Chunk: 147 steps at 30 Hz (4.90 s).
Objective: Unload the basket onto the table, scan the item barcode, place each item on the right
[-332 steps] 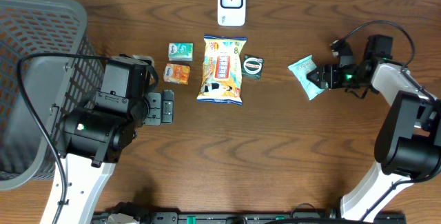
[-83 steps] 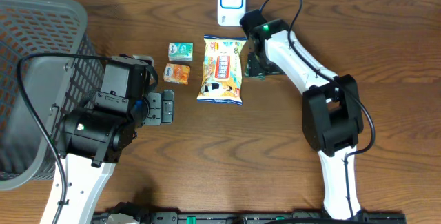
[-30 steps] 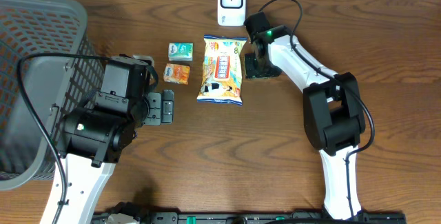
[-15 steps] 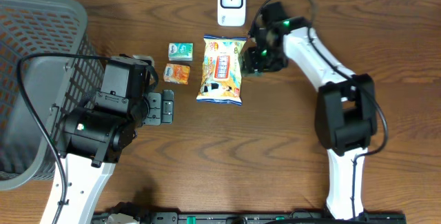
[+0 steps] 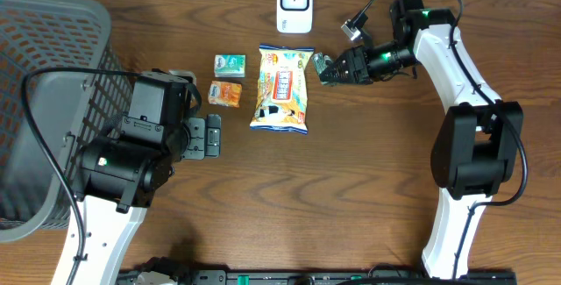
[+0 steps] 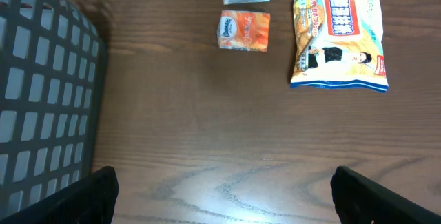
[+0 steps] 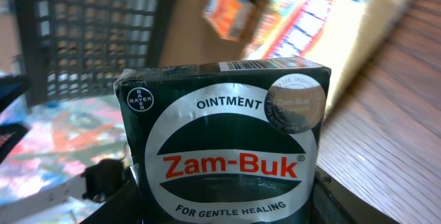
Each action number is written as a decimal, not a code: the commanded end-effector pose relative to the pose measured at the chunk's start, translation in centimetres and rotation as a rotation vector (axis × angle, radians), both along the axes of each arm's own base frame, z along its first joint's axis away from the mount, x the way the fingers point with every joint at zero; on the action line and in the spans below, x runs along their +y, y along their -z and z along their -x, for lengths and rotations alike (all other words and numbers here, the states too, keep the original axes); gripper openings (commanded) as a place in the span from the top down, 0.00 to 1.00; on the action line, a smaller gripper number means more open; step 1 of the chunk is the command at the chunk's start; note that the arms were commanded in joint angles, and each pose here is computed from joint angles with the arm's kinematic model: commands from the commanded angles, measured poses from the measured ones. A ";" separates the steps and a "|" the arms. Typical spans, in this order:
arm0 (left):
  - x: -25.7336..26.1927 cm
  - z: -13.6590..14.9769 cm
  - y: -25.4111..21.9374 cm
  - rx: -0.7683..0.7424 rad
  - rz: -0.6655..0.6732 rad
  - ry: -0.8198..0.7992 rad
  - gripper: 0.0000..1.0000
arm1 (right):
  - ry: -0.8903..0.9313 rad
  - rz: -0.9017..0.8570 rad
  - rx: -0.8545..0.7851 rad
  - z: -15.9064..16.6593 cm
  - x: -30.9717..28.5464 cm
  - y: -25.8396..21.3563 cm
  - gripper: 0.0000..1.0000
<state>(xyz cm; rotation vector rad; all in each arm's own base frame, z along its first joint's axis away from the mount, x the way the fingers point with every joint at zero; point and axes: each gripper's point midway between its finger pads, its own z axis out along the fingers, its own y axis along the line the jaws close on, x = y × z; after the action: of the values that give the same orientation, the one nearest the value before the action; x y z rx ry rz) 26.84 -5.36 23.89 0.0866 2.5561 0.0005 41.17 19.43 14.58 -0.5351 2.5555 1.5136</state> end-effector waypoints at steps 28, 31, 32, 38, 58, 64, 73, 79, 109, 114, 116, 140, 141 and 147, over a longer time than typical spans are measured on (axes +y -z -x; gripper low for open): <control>0.1 -0.1 -0.3 -0.006 -0.004 -0.002 0.02 | 0.403 1.058 0.057 -2.0 -11.2 9.1 0.45; 0.1 -0.1 -0.3 -0.006 -0.004 -0.002 0.02 | 0.444 1.074 0.071 -2.1 -10.7 10.4 0.46; 0.1 -0.1 -0.3 -0.006 -0.004 -0.002 0.02 | 0.458 1.078 0.074 -2.1 -10.6 10.9 0.46; 0.1 -0.1 -0.3 -0.006 -0.004 -0.002 0.02 | 0.534 1.218 0.013 -2.1 -11.1 12.0 0.39; 0.1 -0.1 -0.3 -0.006 -0.004 -0.002 0.02 | 0.484 1.175 -0.188 -2.2 -2.3 11.5 0.33; 0.1 -0.1 -0.3 -0.006 -0.004 -0.002 0.02 | 0.552 1.148 -0.183 -3.2 -2.7 11.5 0.96; 0.1 -0.1 -0.3 -0.006 -0.004 -0.002 0.02 | 0.569 1.169 -0.130 -2.6 -4.8 13.3 0.99; 0.1 -0.1 -0.3 -0.006 -0.004 -0.002 0.02 | 0.590 1.195 -0.098 -2.5 -6.7 13.8 0.99; 0.1 -0.1 -0.3 -0.006 -0.004 -0.002 0.02 | 0.356 0.997 0.398 4.7 -15.0 13.8 0.99; 0.1 -0.1 -0.3 -0.006 -0.004 -0.002 0.02 | 0.280 1.004 0.492 7.3 -14.8 12.8 0.99; 0.1 -0.1 -0.3 -0.006 -0.004 -0.002 0.02 | 0.279 0.976 0.501 7.3 -14.3 12.8 0.99; 0.1 -0.1 -0.3 -0.006 -0.004 -0.002 0.02 | 0.564 1.003 0.300 0.5 -15.6 14.7 0.99; 0.1 -0.1 -0.3 -0.006 -0.004 -0.002 0.02 | 0.584 0.994 0.289 0.0 -15.6 14.7 0.99; 0.1 -0.1 -0.3 -0.006 -0.004 -0.002 0.02 | 0.687 0.985 0.185 -3.1 -16.3 14.5 0.98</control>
<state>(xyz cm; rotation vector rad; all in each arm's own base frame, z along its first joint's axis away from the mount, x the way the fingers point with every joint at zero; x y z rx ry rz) 26.84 -5.36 23.89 0.0866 2.5561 0.0005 43.95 4.40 0.27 0.3508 3.0254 0.1342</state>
